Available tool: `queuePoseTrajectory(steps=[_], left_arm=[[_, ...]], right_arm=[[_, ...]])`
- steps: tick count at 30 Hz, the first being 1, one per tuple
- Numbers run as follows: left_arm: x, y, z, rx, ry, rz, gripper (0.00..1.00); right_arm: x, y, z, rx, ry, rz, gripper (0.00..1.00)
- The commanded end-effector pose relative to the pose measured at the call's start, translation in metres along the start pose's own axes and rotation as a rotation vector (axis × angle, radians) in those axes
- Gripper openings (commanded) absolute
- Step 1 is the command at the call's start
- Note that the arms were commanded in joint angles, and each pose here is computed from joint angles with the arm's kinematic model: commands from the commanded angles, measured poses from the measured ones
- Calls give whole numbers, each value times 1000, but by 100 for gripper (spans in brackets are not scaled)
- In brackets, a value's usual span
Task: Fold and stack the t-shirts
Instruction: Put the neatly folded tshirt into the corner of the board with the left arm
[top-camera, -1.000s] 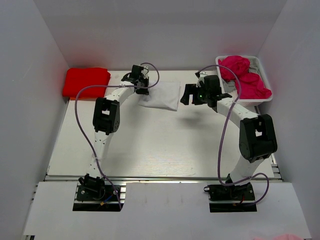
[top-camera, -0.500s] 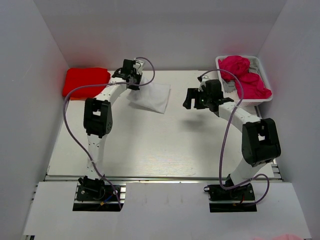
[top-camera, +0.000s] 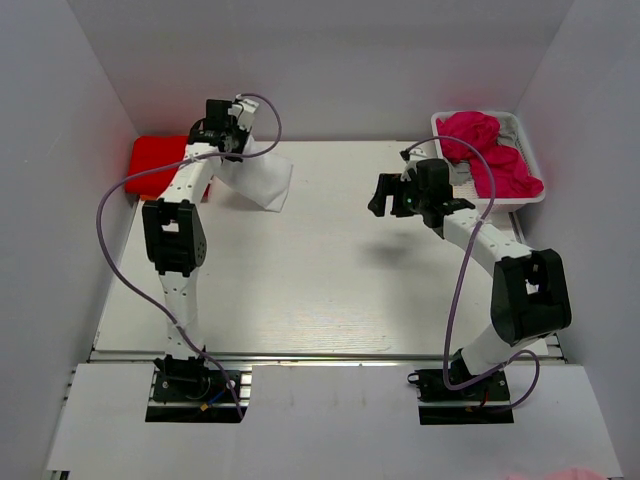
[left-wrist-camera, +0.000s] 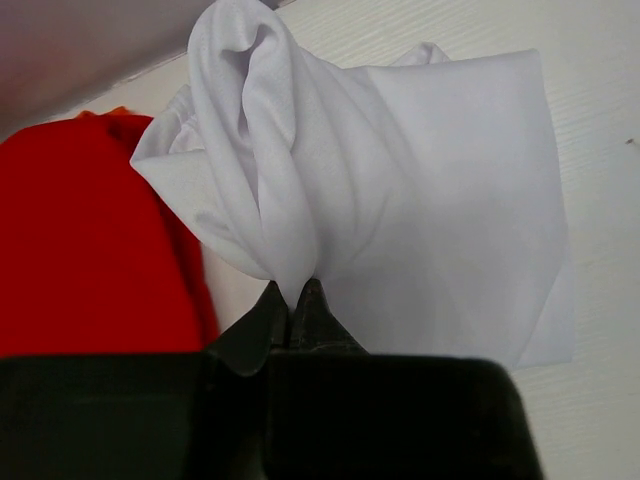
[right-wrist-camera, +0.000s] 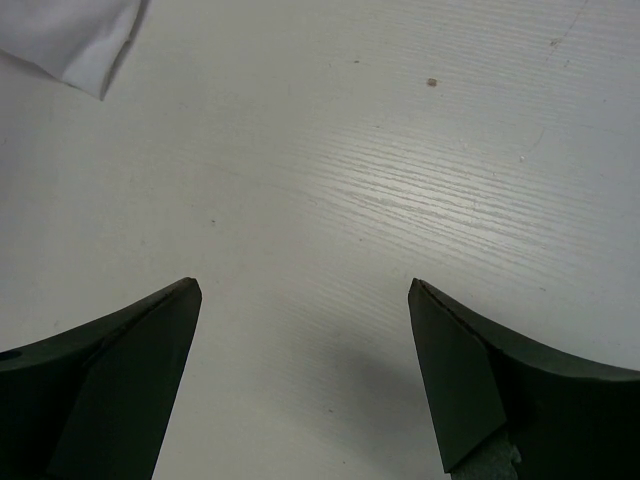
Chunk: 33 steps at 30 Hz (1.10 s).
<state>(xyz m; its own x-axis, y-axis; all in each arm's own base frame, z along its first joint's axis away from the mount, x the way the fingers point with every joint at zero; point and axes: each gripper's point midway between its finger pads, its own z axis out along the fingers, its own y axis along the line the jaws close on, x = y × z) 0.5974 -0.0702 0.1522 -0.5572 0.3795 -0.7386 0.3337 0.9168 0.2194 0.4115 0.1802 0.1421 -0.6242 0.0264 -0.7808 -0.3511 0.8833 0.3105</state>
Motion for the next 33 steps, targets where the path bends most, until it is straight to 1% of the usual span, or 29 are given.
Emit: queuePoseTrajectory(steps=[1, 2, 4, 5, 7, 9, 10, 11, 17, 22, 24, 25, 28, 33], left_arm=[[-64, 37, -57, -86, -155, 85, 0], [-66, 37, -59, -87, -156, 86, 0], [-70, 51, -67, -111, -170, 99, 0], [-81, 54, -80, -124, -204, 100, 0], [-89, 61, -91, -134, -235, 97, 0], [-100, 64, -108, -147, -264, 110, 0], [-102, 72, -114, -164, -279, 105, 0], [-108, 76, -120, -183, -300, 104, 0], [-113, 105, -143, -279, -331, 91, 0], [-107, 126, -145, -321, -330, 64, 0], [-94, 137, -134, -329, -302, 38, 0], [-96, 143, -138, -335, -313, 35, 0], [-86, 144, -127, -313, -291, 11, 0], [-65, 165, -120, -323, -257, -42, 0]], right_arm=[[-18, -1, -4, 19, -40, -16, 90], [-20, 1, -4, 18, -46, -17, 90], [-20, -1, -3, 21, -44, -15, 90], [-19, -2, -1, 22, -40, -13, 90], [-21, 0, 0, 14, -41, -15, 90], [-13, 4, 5, -16, 1, -14, 90], [-18, 6, 6, -20, 1, -20, 90], [-14, 4, 6, -15, 22, -18, 90], [-17, 6, 6, -15, 27, -20, 90], [-22, 4, -1, 7, 21, -20, 90], [-22, 2, -2, 21, 21, -23, 90], [-24, 2, -4, 28, 15, -28, 90], [-26, -4, -5, 61, 11, -26, 90], [-31, -4, -4, 71, 10, -25, 90]])
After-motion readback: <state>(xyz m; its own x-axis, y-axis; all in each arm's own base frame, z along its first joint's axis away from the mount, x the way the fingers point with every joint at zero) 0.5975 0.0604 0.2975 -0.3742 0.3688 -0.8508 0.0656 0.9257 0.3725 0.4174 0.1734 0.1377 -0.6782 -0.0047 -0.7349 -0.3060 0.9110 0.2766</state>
